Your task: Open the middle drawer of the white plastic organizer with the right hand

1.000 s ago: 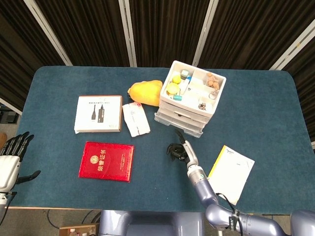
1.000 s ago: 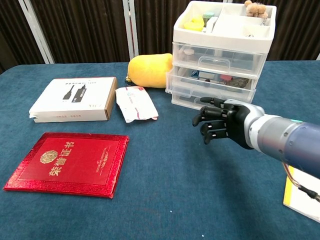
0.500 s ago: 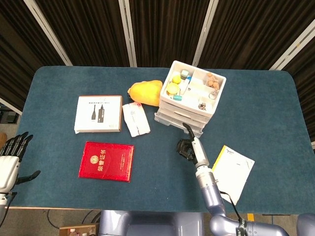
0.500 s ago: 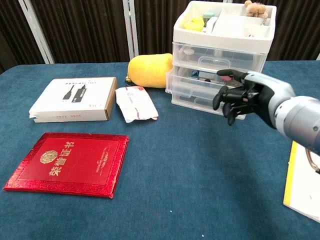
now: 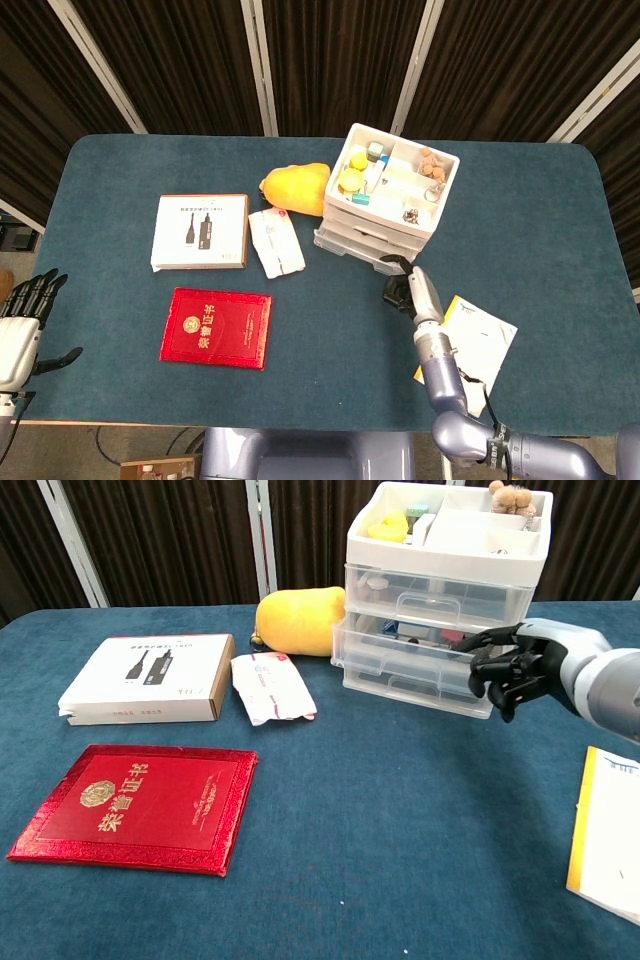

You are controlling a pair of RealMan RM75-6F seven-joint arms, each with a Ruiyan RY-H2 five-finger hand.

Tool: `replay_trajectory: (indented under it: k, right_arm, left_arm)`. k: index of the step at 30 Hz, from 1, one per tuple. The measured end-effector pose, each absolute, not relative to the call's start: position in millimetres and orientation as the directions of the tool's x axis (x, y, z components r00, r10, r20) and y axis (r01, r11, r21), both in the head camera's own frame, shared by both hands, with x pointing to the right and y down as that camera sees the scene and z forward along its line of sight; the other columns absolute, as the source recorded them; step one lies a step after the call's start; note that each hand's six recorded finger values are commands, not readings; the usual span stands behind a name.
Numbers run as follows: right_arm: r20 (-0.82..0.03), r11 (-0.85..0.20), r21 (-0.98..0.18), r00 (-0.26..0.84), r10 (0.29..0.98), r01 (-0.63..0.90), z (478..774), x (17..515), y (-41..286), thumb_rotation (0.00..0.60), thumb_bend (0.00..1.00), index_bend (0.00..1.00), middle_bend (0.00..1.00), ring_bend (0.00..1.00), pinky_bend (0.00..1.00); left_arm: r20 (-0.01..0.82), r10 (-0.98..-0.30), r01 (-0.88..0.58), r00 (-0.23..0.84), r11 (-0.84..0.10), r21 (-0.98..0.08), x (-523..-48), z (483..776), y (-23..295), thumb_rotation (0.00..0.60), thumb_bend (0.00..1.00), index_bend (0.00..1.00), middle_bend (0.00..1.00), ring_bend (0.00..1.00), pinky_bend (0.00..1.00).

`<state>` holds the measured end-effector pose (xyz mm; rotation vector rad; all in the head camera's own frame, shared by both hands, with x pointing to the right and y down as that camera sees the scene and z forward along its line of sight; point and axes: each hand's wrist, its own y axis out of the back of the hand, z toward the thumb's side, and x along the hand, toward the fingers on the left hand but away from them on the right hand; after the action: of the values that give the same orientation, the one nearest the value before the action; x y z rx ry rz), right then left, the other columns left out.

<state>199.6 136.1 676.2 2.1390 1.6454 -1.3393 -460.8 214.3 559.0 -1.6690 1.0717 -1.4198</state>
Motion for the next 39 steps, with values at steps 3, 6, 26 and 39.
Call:
replay_trajectory:
  k: [3, 6, 26, 39]
  right_arm:
    - [-0.701, -0.393, -0.402, -0.002, 0.713, 0.827, 678.0, 202.2, 132.8, 0.6, 0.79, 0.43, 0.77, 0.78, 0.73]
    - [-0.703, -0.392, -0.403, -0.006, 0.711, 0.827, 679.3, 203.1, 131.6, 0.6, 0.79, 0.45, 0.77, 0.78, 0.73]
    - [-0.7, -0.441, -0.35, 0.082, 0.709, 0.826, 660.0, 195.4, 171.3, 0.6, 0.78, 0.43, 0.77, 0.78, 0.73]
    - [-0.7, -0.494, -0.382, 0.105, 0.707, 0.781, 655.5, 201.9, 180.4, 0.6, 0.41, 0.0, 0.74, 0.75, 0.73]
  left_arm:
    - [0.421, -0.905, -0.154, 0.061, -0.425, -0.892, -461.0, 559.3, 214.3, 0.6, 0.02, 0.02, 0.0, 0.0, 0.07]
    - [0.422, -0.905, -0.155, 0.059, -0.426, -0.891, -461.2, 559.6, 214.1, 0.6, 0.02, 0.02, 0.0, 0.0, 0.07]
    - [0.426, -0.901, -0.16, 0.078, -0.433, -0.887, -456.1, 560.0, 216.8, 0.6, 0.02, 0.02, 0.0, 0.0, 0.07]
    - [0.414, -0.907, -0.155, 0.08, -0.422, -0.893, -455.7, 558.1, 217.0, 0.6, 0.02, 0.02, 0.0, 0.0, 0.07]
